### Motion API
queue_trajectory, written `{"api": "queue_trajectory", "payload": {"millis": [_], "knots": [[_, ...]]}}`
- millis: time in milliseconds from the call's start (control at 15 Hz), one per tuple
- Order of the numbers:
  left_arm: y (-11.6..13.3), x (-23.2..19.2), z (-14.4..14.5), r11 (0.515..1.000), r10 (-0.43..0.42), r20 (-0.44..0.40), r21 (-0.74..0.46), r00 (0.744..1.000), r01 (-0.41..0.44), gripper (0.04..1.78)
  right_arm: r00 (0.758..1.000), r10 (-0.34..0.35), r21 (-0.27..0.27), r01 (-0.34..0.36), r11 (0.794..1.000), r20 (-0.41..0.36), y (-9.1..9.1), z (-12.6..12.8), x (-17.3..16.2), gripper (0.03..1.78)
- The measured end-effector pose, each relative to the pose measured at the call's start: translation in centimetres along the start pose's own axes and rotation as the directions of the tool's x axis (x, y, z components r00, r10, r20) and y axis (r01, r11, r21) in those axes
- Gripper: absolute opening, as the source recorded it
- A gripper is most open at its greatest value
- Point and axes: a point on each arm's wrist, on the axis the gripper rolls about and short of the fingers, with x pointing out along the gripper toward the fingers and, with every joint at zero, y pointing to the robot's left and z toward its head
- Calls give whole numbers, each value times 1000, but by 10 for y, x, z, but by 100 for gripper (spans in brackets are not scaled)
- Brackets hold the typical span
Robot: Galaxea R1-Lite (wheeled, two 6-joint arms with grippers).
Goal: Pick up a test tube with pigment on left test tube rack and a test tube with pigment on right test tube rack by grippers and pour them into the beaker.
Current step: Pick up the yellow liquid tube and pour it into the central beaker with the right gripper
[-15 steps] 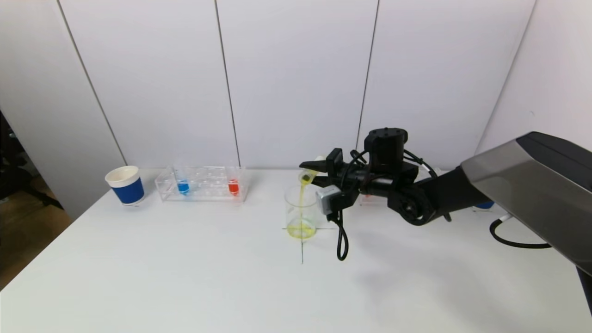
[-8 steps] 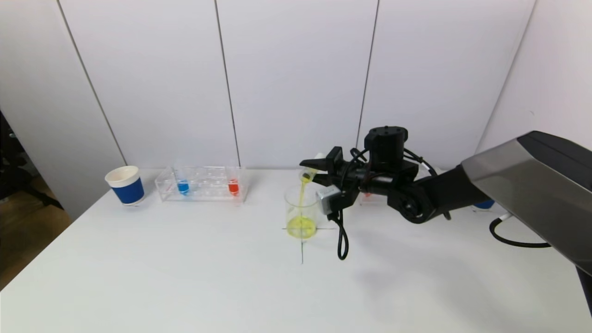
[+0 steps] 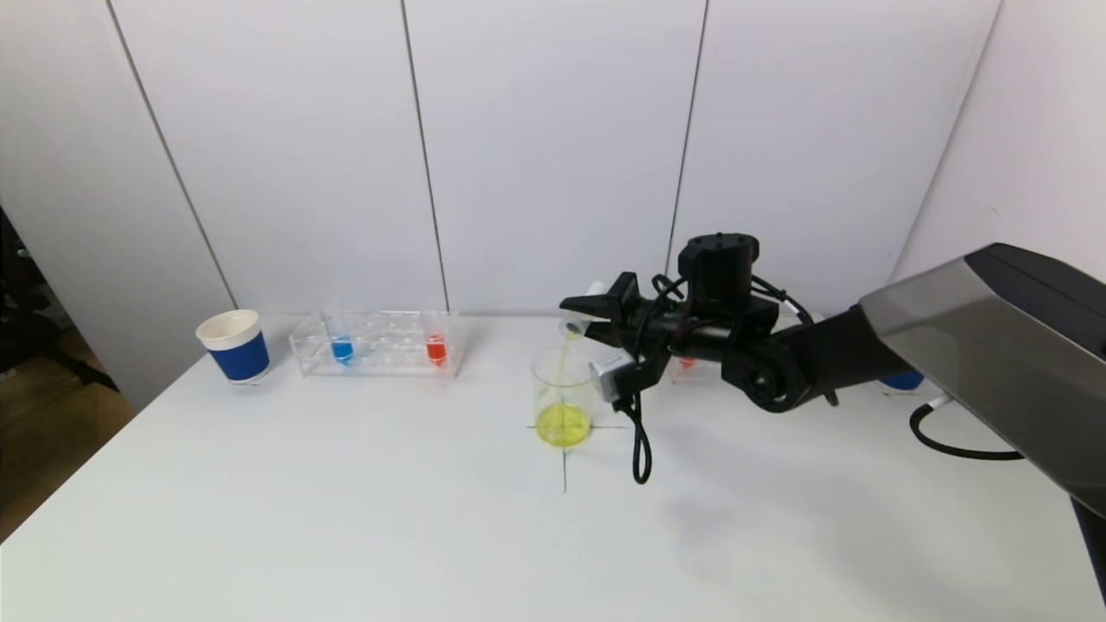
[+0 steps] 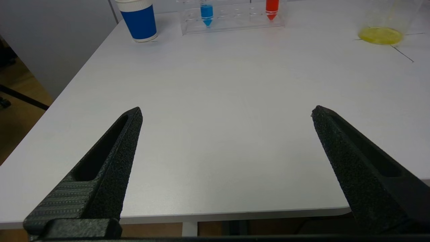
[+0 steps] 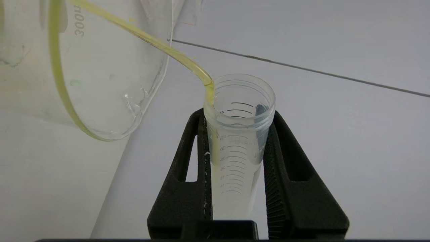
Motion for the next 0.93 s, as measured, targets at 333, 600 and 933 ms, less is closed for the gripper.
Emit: {"api": "queue_trajectory", "payload": {"millis": [333,600,933], "knots": [[0,0,0,1000,0,0,0,1000,0,176,1000,7,-62,-7,998,2,-1,0,1,50],[0,0,0,1000,0,0,0,1000,0,176,1000,10,-110,-11,994,-10,-1,-1,2,50],[0,0,0,1000,-1,0,0,1000,1,176,1000,15,-111,-16,994,-4,-1,1,4,50]]}}
